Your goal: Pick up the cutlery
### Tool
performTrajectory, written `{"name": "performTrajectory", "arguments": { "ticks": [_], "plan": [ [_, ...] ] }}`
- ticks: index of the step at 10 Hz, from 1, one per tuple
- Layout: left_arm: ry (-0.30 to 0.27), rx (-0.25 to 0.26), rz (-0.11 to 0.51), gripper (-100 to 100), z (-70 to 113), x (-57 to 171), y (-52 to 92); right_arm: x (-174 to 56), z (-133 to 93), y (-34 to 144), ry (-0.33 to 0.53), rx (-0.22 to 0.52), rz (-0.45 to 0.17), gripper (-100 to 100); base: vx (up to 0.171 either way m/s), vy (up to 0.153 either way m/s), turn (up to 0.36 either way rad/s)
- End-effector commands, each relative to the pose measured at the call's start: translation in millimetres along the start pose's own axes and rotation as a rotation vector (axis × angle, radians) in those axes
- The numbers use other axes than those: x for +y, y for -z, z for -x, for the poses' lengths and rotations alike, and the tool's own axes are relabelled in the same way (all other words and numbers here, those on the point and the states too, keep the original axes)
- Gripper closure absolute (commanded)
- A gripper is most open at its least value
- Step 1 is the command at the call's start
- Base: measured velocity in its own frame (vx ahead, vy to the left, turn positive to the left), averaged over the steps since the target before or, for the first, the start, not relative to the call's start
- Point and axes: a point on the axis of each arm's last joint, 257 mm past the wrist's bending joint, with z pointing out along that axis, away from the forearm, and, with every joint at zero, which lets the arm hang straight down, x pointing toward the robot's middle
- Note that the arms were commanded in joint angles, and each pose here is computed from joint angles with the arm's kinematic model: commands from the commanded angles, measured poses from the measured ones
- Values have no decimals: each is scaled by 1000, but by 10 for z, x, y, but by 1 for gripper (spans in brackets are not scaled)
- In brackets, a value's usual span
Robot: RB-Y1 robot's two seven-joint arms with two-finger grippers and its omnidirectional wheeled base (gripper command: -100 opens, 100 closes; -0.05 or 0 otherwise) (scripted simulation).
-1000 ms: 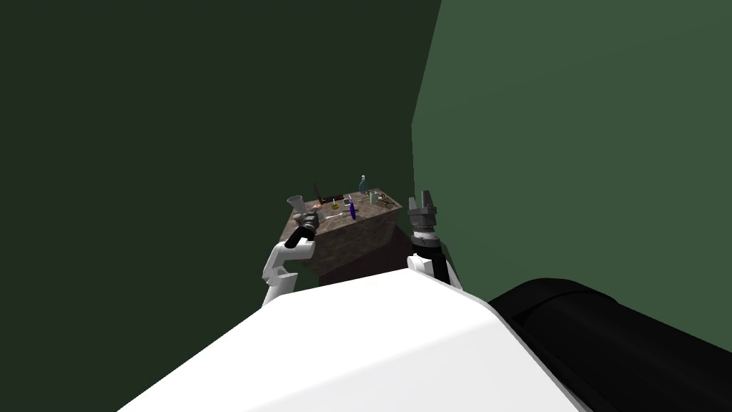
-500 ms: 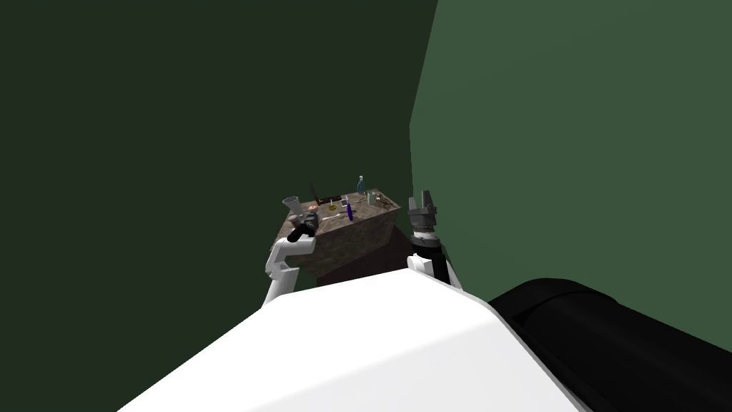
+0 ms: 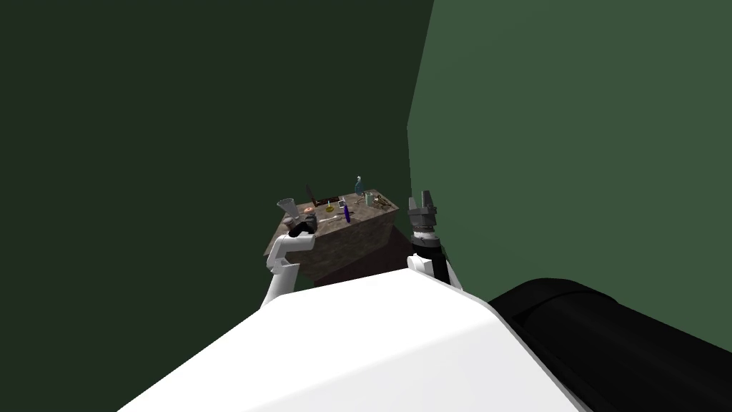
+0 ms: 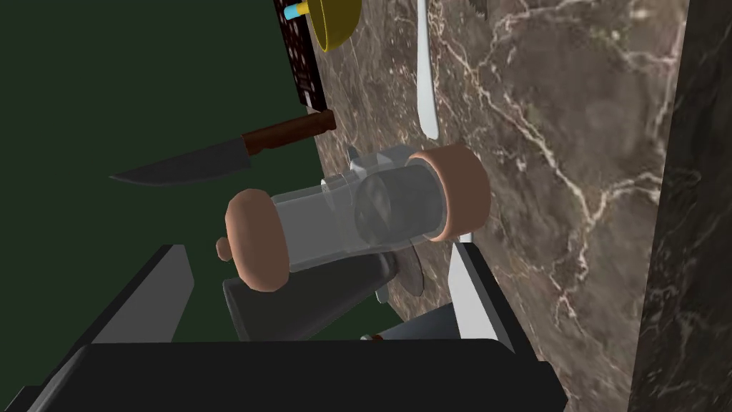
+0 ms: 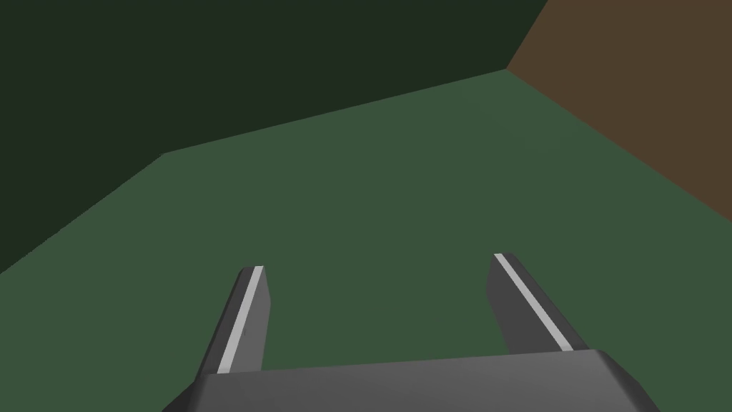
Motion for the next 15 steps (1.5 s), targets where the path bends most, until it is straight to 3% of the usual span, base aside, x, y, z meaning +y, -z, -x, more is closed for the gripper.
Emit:
{"name": "performTrajectory", "arguments": {
  "ticks": [1,4,9,15],
  "plan": [
    [1,-7,38,-100,21,86,-4,0,0,0,0,0,0,0,24,-15,13],
    [19,-44,127,-100,163,221,-92,0,0,0,0,0,0,0,58,-31,-41],
    [40,-85,262,-100,324,473,-119,0,0,0,0,0,0,0,53,-28,-31],
    [63,-123,412,-100,472,762,-71,0,0,0,0,0,0,0,57,-24,-34]
  ]
}}
